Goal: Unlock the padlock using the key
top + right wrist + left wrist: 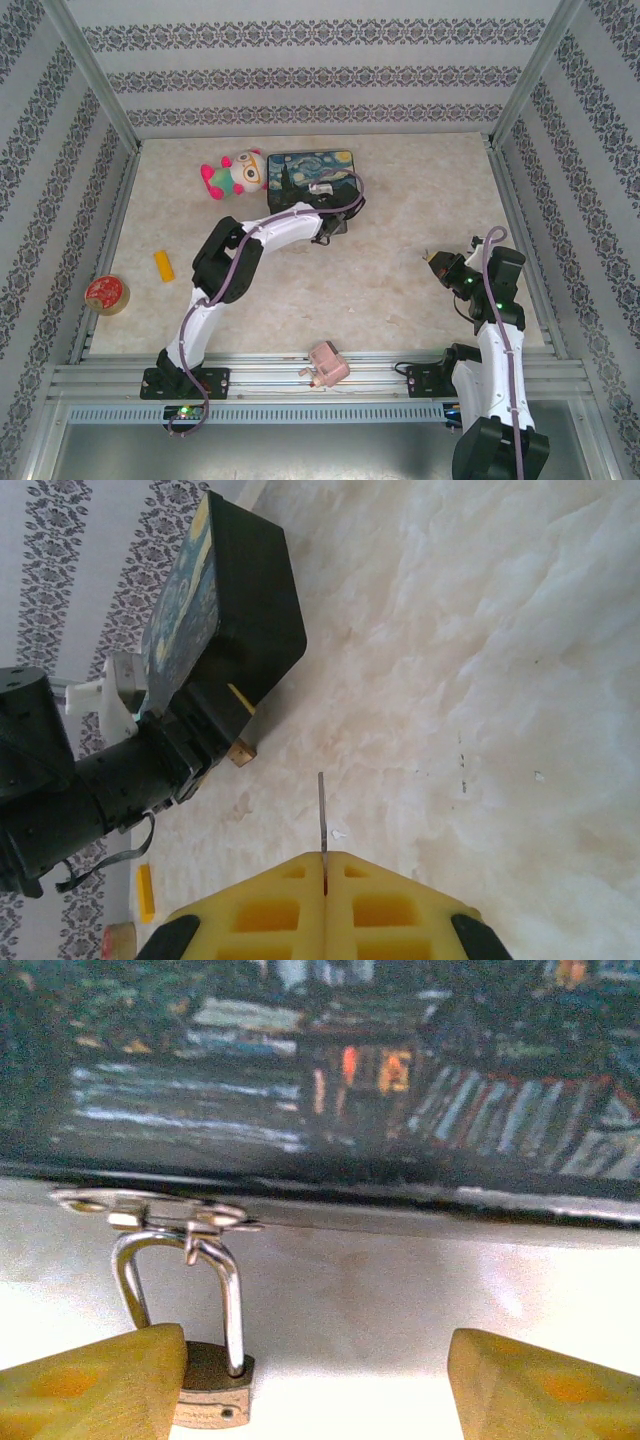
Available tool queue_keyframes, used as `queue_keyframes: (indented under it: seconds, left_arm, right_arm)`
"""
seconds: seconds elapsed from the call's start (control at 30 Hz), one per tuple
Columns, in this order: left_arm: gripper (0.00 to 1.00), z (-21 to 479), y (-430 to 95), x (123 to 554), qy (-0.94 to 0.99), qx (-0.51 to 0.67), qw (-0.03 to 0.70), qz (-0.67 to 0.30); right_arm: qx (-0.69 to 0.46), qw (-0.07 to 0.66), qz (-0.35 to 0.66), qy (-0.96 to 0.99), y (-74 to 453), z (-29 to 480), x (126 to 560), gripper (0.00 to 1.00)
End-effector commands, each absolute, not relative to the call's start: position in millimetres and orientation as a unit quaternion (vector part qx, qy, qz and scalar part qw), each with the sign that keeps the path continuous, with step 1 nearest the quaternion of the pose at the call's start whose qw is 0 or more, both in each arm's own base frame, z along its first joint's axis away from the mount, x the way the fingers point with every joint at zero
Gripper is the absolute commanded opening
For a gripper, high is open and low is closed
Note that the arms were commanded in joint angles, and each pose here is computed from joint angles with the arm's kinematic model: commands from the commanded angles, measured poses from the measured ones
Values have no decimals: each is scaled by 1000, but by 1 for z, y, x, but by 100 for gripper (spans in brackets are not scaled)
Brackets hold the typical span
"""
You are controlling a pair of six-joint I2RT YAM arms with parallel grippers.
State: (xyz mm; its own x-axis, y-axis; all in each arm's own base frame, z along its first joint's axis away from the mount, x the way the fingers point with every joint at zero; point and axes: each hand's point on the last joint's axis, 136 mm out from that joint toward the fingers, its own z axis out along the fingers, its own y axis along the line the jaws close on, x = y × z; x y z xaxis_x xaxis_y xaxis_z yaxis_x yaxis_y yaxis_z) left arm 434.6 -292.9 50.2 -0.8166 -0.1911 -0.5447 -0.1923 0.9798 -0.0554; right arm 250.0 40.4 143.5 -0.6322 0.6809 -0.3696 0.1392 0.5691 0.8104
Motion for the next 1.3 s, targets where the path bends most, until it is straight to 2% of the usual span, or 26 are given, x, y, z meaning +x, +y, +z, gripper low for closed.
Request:
queue_keyframes:
  seconds: [0.0,0.23,0.4,0.6,0.87,0.97,1.1,1.27]
  left_arm:
    - [70,72,-291,410,957,-82,278,-3]
    - [73,97,-281,401,948,-93,305,-11]
    - [76,78,-264,406,952,-96,291,26]
    - [75,49,-259,420,960,-70,268,35]
    - [64,26,-258,432,965,-47,252,56]
    - [55,23,-258,434,965,-43,251,59]
    - [50,20,-258,431,968,-42,243,56]
    - [51,14,-258,424,971,-46,228,50]
  right_arm:
    - [255,351,386,814,40,140,252,0]
    - [249,352,382,817,43,142,254,0]
    - [246,352,383,818,45,144,255,0]
    - [246,354,381,818,46,146,255,0]
    - [250,356,379,817,45,147,256,0]
    - [251,357,377,817,45,148,256,0]
    - [254,358,376,816,44,148,257,0]
    - [255,358,377,815,44,149,257,0]
